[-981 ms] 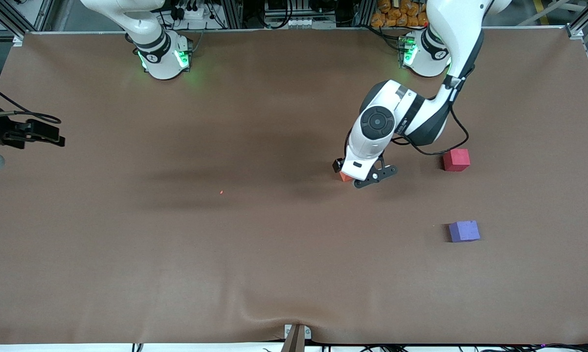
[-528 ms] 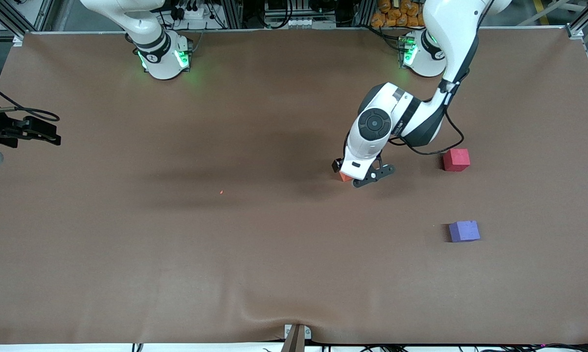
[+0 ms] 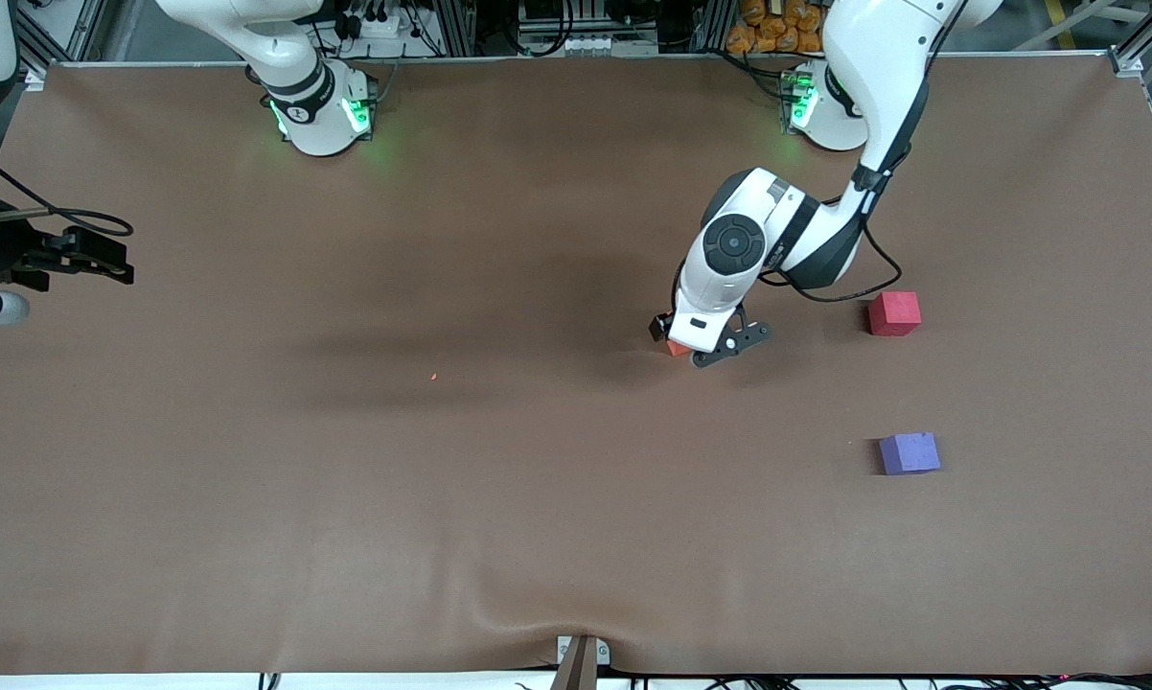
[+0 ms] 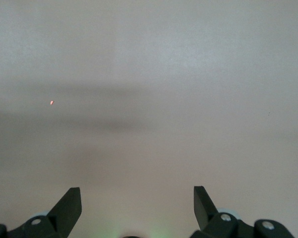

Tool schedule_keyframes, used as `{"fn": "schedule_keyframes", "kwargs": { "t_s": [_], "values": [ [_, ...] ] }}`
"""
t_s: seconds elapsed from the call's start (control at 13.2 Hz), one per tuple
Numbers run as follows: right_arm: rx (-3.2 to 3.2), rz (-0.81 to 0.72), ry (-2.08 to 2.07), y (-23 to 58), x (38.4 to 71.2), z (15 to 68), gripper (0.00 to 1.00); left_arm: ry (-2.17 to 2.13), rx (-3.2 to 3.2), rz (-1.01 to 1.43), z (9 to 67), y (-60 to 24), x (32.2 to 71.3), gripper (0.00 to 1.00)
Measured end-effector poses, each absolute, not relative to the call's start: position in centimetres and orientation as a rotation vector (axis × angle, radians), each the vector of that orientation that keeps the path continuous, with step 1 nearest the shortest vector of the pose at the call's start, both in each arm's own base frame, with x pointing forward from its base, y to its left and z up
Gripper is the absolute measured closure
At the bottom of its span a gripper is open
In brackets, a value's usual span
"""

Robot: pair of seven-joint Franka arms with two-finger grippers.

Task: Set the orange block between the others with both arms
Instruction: 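Lower the left gripper onto the orange cube and close on it, then carry the orange cube with the left gripper between the pink and blue cubes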

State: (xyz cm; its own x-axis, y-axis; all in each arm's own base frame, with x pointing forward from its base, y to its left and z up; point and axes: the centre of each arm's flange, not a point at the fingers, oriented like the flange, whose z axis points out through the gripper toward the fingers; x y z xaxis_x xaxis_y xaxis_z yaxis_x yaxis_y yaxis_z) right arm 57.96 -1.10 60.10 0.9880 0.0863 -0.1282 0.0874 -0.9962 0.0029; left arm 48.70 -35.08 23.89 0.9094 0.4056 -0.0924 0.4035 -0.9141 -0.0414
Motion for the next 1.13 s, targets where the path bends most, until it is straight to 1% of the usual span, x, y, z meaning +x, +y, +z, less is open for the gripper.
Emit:
{"fn": "schedule_keyframes", "kwargs": {
  "t_s": [0.38, 0.6, 0.68, 0.83, 0.91, 1.06, 1.13],
  "values": [
    [3.124, -0.201, 0.137, -1.1, 58.0, 60.1, 0.00, -0.650, -3.068, 0.138, 21.8, -35.0, 47.9, 0.00],
    [3.124, -0.201, 0.129, -1.4, 58.0, 60.1, 0.00, -0.650, -3.070, 0.138, 21.5, -35.0, 47.9, 0.00],
    [3.124, -0.200, 0.127, -1.4, 58.0, 60.1, 0.00, -0.649, -3.069, 0.140, 21.4, -35.0, 47.9, 0.08],
    [3.124, -0.199, 0.126, -1.5, 58.0, 60.1, 0.00, -0.647, -3.066, 0.145, 21.0, -35.0, 47.8, 0.33],
    [3.124, -0.199, 0.126, -1.5, 58.0, 60.1, 0.00, -0.648, -3.068, 0.142, 21.1, -35.1, 47.8, 0.43],
    [3.124, -0.199, 0.126, -1.5, 58.0, 60.1, 0.00, -0.648, -3.070, 0.140, 21.2, -35.1, 47.9, 0.44],
    [3.124, -0.199, 0.127, -1.4, 58.0, 60.1, 0.00, -0.650, -3.072, 0.137, 21.3, -35.1, 48.0, 0.47]
  ]
}}
